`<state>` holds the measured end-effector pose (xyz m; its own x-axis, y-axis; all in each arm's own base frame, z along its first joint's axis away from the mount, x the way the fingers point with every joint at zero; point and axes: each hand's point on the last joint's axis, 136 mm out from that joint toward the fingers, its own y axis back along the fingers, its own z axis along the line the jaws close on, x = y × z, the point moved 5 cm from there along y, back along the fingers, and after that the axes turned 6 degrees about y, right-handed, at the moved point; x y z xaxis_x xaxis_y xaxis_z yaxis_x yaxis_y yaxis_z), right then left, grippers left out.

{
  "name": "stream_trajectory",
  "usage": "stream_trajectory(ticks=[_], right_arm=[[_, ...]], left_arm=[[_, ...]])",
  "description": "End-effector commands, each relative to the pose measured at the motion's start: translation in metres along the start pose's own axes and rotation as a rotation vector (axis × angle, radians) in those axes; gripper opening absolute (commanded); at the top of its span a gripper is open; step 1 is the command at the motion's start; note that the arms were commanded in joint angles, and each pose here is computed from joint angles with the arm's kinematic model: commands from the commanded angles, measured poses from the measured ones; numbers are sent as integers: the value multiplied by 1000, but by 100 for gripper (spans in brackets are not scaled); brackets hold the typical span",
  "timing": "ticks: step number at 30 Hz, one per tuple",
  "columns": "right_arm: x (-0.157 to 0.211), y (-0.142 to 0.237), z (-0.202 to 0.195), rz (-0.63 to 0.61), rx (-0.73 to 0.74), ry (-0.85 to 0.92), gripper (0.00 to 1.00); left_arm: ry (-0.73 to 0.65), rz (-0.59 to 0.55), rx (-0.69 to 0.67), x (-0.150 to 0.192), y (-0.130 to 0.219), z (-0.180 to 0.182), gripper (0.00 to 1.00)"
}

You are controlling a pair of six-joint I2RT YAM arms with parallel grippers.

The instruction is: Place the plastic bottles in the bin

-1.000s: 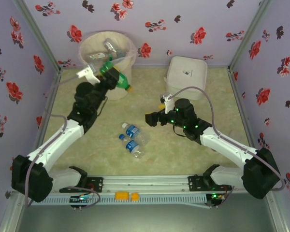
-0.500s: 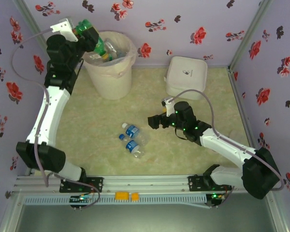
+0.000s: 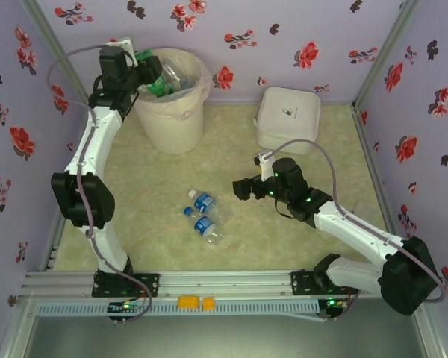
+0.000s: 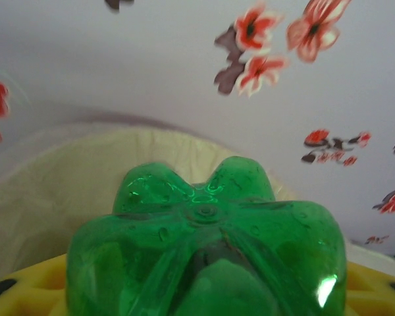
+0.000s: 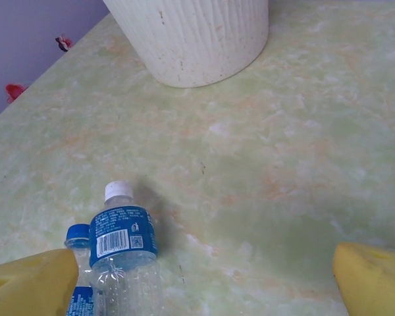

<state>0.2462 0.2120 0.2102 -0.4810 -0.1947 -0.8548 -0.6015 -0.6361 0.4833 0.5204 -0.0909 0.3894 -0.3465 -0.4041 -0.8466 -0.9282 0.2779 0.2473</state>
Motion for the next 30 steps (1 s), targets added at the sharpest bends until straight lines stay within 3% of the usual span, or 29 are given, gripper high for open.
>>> stream_trajectory(ticks=[1, 2, 3, 4, 5, 14, 19, 25, 30], right_arm=[[-2, 4, -3, -8, 24, 14, 100], [-2, 4, -3, -7, 24, 14, 100], [-1, 3, -3, -3, 24, 12, 100], [-1, 3, -3, -2, 24, 12, 100], [-1, 3, -3, -2, 24, 12, 100], [4, -9, -2, 31, 5, -7, 100], [10, -20, 1, 94, -19, -33, 100], [26, -30, 12, 174, -36, -44, 100], [35, -37, 33, 223, -95, -42, 100]], left_arm=[[3, 45, 39, 6, -3, -10, 50], [4, 63, 34, 9, -5, -9, 56], [5, 73, 26, 10, -5, -8, 69], [4, 76, 4, 9, -4, -7, 90], [-2, 70, -21, 6, -1, -5, 100], [-63, -106, -44, -40, 63, -24, 100], [-5, -163, 47, -36, 105, -36, 100], [103, -156, 205, 15, 149, -41, 100], [198, -94, 258, 86, 173, -33, 100]])
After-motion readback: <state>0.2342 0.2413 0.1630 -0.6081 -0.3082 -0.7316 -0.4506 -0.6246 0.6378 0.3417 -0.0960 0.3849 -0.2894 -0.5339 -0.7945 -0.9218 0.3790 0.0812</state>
